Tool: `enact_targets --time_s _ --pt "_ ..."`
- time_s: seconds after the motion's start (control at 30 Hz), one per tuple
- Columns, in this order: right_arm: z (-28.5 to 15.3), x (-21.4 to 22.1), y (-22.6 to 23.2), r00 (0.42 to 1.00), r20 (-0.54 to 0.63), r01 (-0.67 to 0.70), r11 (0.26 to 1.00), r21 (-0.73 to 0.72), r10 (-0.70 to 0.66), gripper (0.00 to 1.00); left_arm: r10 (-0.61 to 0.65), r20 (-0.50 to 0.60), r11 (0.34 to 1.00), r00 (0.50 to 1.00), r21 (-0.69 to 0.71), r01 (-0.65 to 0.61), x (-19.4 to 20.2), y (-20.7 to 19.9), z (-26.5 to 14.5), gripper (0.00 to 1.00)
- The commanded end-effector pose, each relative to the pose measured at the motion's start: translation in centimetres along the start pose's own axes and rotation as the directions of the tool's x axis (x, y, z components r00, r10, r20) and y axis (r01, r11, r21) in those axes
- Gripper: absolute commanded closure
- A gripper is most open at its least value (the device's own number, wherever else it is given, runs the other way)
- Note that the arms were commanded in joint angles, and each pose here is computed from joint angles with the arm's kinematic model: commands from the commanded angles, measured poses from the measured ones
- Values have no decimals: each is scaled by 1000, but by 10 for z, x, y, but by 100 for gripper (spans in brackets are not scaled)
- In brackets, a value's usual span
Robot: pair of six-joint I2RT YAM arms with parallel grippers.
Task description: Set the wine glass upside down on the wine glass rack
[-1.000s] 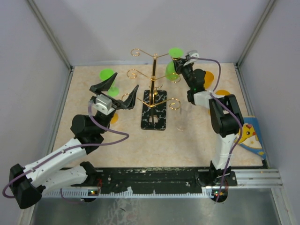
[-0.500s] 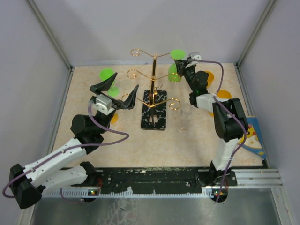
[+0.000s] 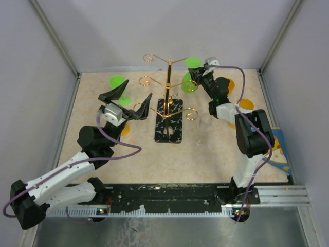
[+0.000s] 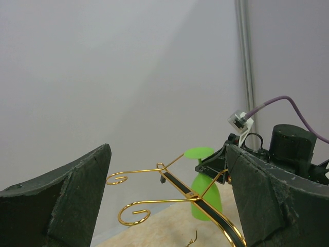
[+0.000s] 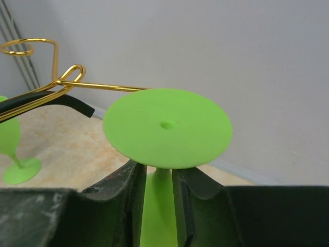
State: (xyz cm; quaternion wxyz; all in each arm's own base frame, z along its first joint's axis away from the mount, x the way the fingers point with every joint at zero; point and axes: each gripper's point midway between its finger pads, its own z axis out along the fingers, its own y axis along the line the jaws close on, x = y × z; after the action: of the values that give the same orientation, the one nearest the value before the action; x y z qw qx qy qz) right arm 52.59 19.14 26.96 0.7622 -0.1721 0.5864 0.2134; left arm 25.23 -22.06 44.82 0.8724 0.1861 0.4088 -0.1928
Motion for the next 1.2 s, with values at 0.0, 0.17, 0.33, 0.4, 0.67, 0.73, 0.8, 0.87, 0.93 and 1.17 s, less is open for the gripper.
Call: enact_targets --time_s 0.0,0.17,0.33,0.4,0.67,0.73,0.8,0.87,0.93,1.17 --pt "1 -50 4 993 108 44 999 -17 -42 70 -11 35 1000 999 -6 11 -10 3 2 2" --pt "1 -56 0 991 117 59 998 9 -60 64 -12 33 1000 999 -3 12 -9 1 4 2" --pt "4 -68 -3 991 104 79 997 22 -80 62 -15 35 1000 999 3 15 -9 0 6 2" --pt "4 -72 -5 993 81 83 996 31 -85 62 -18 37 1000 999 5 18 -10 0 7 2" --pt "-7 -64 -25 992 -117 65 993 101 -53 61 -28 36 1000 999 6 28 -11 0 7 2" --pt "-14 -71 -28 986 -162 67 991 116 -47 60 -29 27 1000 999 3 29 -10 0 7 2" --pt "-22 -70 -27 975 -218 68 990 120 -40 59 -33 21 999 999 2 33 -11 1 7 2" --pt "-32 -67 -25 965 -261 67 992 108 -37 55 -40 17 999 999 0 40 -11 1 7 2" --pt "-42 -62 -19 954 -299 63 994 90 -33 50 -51 18 999 999 0 51 -12 1 6 2" --pt "-83 -61 -8 937 -348 62 992 106 -22 42 -66 4 998 998 0 66 -12 1 4 2"
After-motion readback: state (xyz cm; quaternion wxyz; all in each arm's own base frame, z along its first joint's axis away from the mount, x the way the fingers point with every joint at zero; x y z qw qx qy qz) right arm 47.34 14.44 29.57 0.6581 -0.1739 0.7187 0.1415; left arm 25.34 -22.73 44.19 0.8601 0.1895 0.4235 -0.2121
